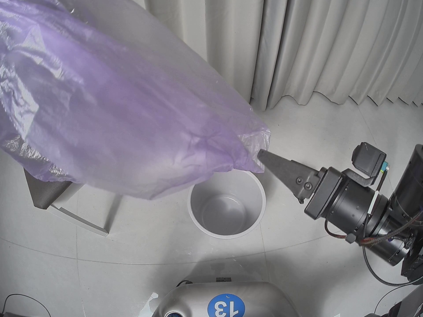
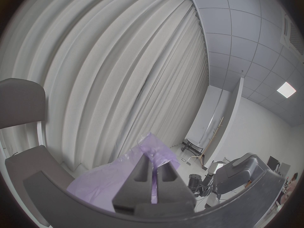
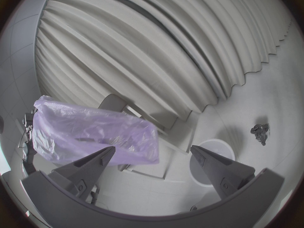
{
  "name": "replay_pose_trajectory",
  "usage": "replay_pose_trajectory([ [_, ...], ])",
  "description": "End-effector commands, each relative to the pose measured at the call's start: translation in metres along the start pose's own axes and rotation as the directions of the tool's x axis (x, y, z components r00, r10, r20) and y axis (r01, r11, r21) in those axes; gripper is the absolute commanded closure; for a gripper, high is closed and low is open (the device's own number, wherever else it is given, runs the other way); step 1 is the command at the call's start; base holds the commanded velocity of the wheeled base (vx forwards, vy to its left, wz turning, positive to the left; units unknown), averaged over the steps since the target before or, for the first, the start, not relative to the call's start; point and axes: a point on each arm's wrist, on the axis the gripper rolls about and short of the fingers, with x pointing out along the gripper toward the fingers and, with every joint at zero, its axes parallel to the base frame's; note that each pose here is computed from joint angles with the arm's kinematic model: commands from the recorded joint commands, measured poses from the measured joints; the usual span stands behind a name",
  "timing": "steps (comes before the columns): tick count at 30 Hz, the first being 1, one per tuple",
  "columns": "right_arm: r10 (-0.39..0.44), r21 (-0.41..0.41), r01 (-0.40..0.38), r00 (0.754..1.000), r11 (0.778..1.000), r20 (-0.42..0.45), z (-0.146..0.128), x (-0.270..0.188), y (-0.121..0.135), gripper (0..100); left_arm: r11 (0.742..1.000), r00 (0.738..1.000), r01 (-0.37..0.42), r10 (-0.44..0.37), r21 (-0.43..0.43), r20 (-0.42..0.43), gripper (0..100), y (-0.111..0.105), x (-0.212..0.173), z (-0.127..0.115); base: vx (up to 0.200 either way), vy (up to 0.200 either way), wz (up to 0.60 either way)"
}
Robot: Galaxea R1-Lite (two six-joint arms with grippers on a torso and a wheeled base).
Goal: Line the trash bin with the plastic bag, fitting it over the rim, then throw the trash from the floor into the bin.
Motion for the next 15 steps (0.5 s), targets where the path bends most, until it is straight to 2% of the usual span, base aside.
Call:
replay_pose_trajectory([
  [1,0.037,0.005,-0.037,0.999,0.999,-0.026,-0.006,-0.003,0.009,0,1.000,1.000,0.018,-0.018,0.003,0.015,100,-0.003,-0.005,0.003,0.000,0.000,0.00],
  [5,0.037,0.005,-0.037,0.999,0.999,-0.029,-0.007,0.003,0.008,0,0.999,0.999,0.041,-0.041,0.004,0.025,100,-0.007,-0.010,0.004,0.000,0.000,0.00],
  [9,0.037,0.019,-0.037,0.999,0.999,0.012,0.000,0.012,0.009,0,0.997,0.997,0.072,-0.072,0.002,0.036,100,-0.010,-0.016,0.005,0.000,0.000,0.00],
  [13,0.070,0.032,-0.073,0.994,0.997,0.083,0.009,0.013,0.011,0,0.995,0.995,0.095,-0.095,0.006,0.037,100,-0.012,-0.018,0.006,0.000,0.000,0.00],
  [15,0.075,0.032,-0.078,0.994,0.996,0.082,0.008,0.013,0.011,0,0.993,0.992,0.119,-0.119,0.012,0.039,100,-0.014,-0.021,0.007,0.000,0.000,0.00],
])
